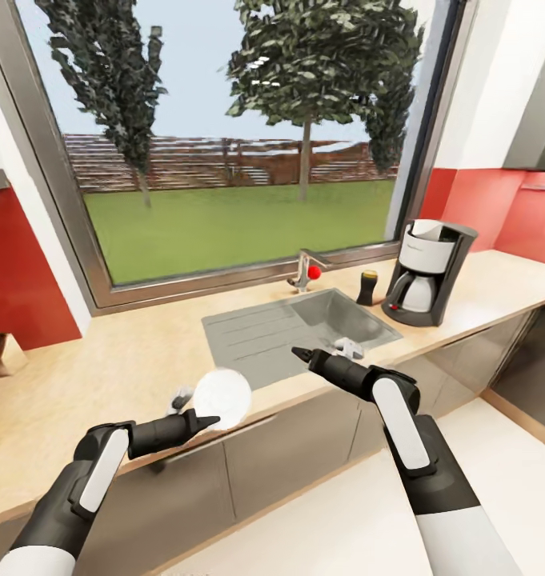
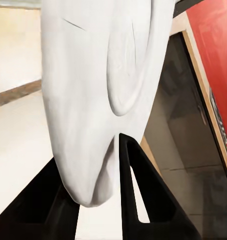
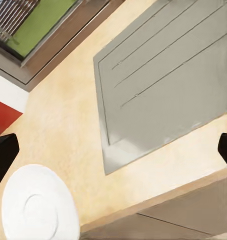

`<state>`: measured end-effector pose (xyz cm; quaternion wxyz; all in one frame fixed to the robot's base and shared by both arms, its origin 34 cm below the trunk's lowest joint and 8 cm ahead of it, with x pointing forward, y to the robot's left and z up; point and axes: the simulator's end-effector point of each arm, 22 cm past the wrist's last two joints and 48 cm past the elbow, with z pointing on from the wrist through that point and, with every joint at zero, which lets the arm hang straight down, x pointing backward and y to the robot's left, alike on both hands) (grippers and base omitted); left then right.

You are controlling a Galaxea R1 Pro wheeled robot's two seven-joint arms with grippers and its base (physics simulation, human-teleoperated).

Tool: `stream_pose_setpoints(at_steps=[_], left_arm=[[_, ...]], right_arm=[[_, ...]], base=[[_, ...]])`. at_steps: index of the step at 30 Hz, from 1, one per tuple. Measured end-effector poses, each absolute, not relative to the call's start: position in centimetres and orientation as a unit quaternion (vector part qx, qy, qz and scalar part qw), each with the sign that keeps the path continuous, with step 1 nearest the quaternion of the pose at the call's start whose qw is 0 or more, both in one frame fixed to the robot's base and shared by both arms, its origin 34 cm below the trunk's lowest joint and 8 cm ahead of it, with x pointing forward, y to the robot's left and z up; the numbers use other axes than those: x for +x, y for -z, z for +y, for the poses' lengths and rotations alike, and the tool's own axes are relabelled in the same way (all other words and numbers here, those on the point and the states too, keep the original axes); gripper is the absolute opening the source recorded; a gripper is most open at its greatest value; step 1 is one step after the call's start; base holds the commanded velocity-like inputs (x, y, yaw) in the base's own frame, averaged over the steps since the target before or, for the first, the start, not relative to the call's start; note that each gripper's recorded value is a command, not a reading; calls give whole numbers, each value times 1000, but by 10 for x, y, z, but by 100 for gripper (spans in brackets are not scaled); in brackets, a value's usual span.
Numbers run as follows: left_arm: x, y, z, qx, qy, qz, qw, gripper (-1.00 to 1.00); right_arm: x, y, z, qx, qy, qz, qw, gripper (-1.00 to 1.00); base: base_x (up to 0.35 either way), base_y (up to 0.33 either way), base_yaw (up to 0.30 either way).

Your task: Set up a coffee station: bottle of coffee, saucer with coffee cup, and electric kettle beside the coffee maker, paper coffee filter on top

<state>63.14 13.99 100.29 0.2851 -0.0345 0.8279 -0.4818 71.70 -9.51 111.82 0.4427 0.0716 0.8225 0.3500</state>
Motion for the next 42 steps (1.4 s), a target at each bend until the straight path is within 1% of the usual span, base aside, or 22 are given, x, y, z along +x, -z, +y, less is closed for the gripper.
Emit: stream_pose_setpoints(at_steps=[15, 31, 42], left_arm=[[632, -997, 145, -41, 480, 830, 281, -100], [632, -991, 144, -42, 476, 833, 277, -100], [632, -989, 144, -44, 475, 834, 276, -100]], right_arm=[[719, -1110, -102, 76, -343, 826, 440, 100], [720, -1105, -107, 77, -338, 829, 438, 100], [721, -1103, -120, 76, -327, 832, 442, 100]], base=[[-163, -220, -279], [-9, -12, -291], [0, 0, -38]])
